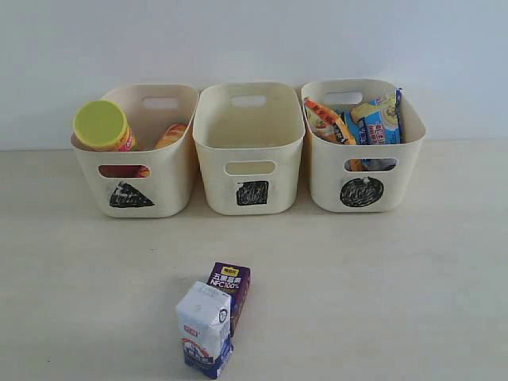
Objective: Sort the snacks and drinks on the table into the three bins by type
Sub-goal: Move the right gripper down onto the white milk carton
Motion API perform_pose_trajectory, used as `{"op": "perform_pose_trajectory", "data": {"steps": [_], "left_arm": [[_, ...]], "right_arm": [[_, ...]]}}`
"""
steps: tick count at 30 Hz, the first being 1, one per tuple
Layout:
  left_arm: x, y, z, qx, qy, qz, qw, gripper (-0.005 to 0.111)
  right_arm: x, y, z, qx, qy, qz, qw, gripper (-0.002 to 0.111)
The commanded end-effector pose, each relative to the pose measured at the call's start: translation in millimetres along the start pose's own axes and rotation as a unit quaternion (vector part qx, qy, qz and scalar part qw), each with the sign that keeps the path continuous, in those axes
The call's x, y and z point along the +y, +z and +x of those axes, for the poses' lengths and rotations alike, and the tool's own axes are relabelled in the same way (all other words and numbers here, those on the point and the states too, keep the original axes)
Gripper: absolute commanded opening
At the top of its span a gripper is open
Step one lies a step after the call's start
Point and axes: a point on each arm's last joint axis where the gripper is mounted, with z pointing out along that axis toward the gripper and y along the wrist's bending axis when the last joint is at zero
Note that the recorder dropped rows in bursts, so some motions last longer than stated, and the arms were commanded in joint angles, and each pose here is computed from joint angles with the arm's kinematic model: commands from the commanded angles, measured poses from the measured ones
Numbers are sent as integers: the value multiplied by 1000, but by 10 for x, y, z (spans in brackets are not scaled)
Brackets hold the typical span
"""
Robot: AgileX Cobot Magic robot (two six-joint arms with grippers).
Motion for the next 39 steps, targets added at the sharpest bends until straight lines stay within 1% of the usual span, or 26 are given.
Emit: {"op": "perform_pose_trajectory", "data": {"steps": [1,3,6,8,12,16,18,20,21,23,25,26,30,34,39], "left_arm": [[0,0,14,2,0,-1,1000,4],[0,0,14,2,0,-1,1000,4],[-1,0,16,3,-1,-1,1000,4],[-1,0,16,3,-1,-1,1000,4],[-1,0,16,3,-1,-1,1000,4],[-1,0,16,3,-1,-1,1000,4],[-1,0,16,3,-1,-1,1000,4],[-1,0,16,3,-1,-1,1000,4],[-1,0,16,3,-1,-1,1000,4],[-1,0,16,3,-1,-1,1000,4],[-1,0,16,3,-1,-1,1000,4],[-1,0,16,3,-1,-1,1000,4],[-2,0,18,4,1,-1,1000,4],[-9,-1,33,13,1,3,1000,4],[-16,-1,49,21,1,8,1000,4]], "right_arm": [[152,144,-247,112,-41,-69,990,0],[218,243,-350,174,-49,-108,978,0],[285,411,-433,284,-56,-166,943,0],[313,494,-491,332,-57,-193,921,0],[408,687,-511,369,-84,-216,900,0],[625,777,-397,403,-133,-249,871,1],[763,834,-333,407,-154,-261,862,6],[883,902,-274,407,-167,-264,859,20],[953,935,-237,406,-176,-269,855,30],[1075,1019,-168,399,-193,-274,854,55],[1170,1115,-135,389,-191,-261,863,72],[1213,1172,-125,386,-190,-249,867,75],[1342,1392,-220,394,-230,-204,866,74],[1484,1643,-309,404,-241,-198,860,74],[1577,1929,-326,415,-237,-179,860,74]]}}
